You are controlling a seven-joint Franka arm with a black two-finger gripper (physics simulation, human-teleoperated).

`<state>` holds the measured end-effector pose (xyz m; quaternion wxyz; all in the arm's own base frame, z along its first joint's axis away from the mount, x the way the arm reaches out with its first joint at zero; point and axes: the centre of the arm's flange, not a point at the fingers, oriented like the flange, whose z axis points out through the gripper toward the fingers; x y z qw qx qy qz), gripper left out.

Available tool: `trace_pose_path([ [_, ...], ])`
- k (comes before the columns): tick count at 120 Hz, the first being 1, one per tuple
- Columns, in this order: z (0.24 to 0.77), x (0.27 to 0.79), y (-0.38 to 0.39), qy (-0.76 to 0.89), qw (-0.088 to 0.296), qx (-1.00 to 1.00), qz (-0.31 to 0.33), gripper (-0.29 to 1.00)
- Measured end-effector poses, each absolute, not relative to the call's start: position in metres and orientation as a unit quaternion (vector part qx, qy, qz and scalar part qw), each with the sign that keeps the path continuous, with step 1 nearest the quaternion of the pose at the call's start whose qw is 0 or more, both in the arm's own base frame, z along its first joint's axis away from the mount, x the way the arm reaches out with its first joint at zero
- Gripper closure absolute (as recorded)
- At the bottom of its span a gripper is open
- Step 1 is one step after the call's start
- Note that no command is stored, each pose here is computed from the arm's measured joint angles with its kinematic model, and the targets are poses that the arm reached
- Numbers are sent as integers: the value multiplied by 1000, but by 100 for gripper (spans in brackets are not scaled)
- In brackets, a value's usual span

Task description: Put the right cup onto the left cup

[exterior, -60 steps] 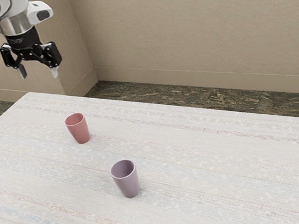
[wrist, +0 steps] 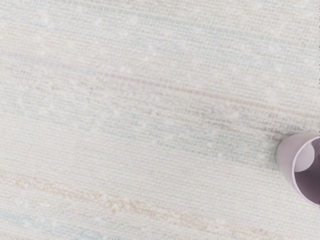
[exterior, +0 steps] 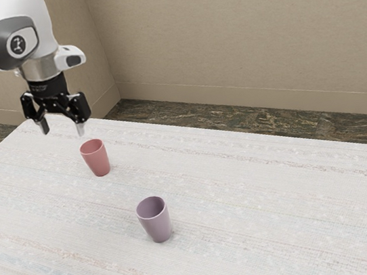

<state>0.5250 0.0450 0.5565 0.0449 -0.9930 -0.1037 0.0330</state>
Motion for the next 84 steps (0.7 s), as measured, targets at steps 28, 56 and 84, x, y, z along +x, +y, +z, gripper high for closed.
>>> trace_pose_path([
  [28,497,528,24,-93,8,-994,62,0],
  [56,445,532,-2,-77,1,-995,70,0],
  [84,399,535,-24,-70,-3,-994,87,0],
])
